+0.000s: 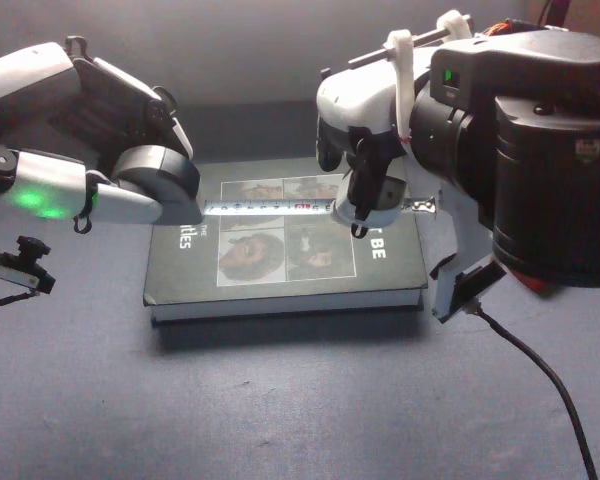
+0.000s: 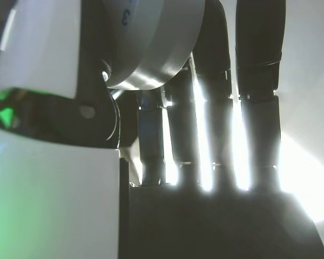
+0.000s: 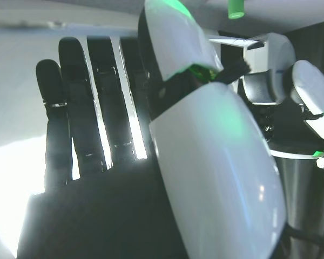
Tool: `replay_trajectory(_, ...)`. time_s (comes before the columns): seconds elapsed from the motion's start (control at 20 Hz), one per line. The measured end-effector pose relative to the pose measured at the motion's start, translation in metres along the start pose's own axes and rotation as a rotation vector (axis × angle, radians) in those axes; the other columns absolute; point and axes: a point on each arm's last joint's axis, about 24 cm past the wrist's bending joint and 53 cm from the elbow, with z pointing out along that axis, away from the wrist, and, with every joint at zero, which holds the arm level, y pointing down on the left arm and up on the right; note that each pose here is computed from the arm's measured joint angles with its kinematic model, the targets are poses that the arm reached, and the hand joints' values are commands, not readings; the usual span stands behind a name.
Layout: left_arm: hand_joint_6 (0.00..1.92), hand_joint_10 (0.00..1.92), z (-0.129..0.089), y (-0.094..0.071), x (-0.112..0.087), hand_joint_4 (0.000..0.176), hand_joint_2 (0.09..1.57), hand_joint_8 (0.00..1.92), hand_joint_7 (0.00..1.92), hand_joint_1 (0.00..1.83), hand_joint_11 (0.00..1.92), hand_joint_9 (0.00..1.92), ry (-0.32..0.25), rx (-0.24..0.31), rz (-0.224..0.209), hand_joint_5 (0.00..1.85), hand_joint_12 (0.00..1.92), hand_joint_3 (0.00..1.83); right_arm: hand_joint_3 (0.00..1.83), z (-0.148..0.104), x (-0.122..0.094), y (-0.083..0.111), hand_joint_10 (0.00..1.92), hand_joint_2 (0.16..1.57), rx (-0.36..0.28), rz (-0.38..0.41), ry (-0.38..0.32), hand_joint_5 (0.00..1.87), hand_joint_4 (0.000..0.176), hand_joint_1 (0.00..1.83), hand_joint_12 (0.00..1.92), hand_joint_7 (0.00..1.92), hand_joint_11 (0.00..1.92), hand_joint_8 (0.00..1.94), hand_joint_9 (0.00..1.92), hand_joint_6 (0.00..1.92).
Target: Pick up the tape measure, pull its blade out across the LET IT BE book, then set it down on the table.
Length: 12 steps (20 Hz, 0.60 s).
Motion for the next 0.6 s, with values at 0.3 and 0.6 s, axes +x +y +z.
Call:
replay_trajectory(0.3, 0.68, 0.97, -0.0003, 0.0008, 0.0003, 0.000, 1.04, 0.62, 1.18, 1.40, 1.12, 1.12, 0.001, -0.002, 0.000, 1.03, 0.79, 0.00, 0.00, -0.0031, -0.0021, -0.0055, 0.04, 1.17, 0.009, 0.000, -0.004, 0.66, 0.000, 0.99, 1.08, 0.75, 0.22, 0.02, 0.69, 0.00)
replay_trajectory(0.6, 0.69, 0.97, -0.0006, 0.0014, 0.0006, 0.000, 1.05, 0.67, 1.15, 1.40, 1.13, 1.12, 0.001, -0.003, 0.000, 1.03, 0.77, 0.00, 0.00, -0.0041, -0.0012, -0.0050, 0.04, 1.17, 0.006, -0.003, -0.002, 0.65, 0.000, 0.99, 1.07, 0.76, 0.22, 0.02, 0.69, 0.00)
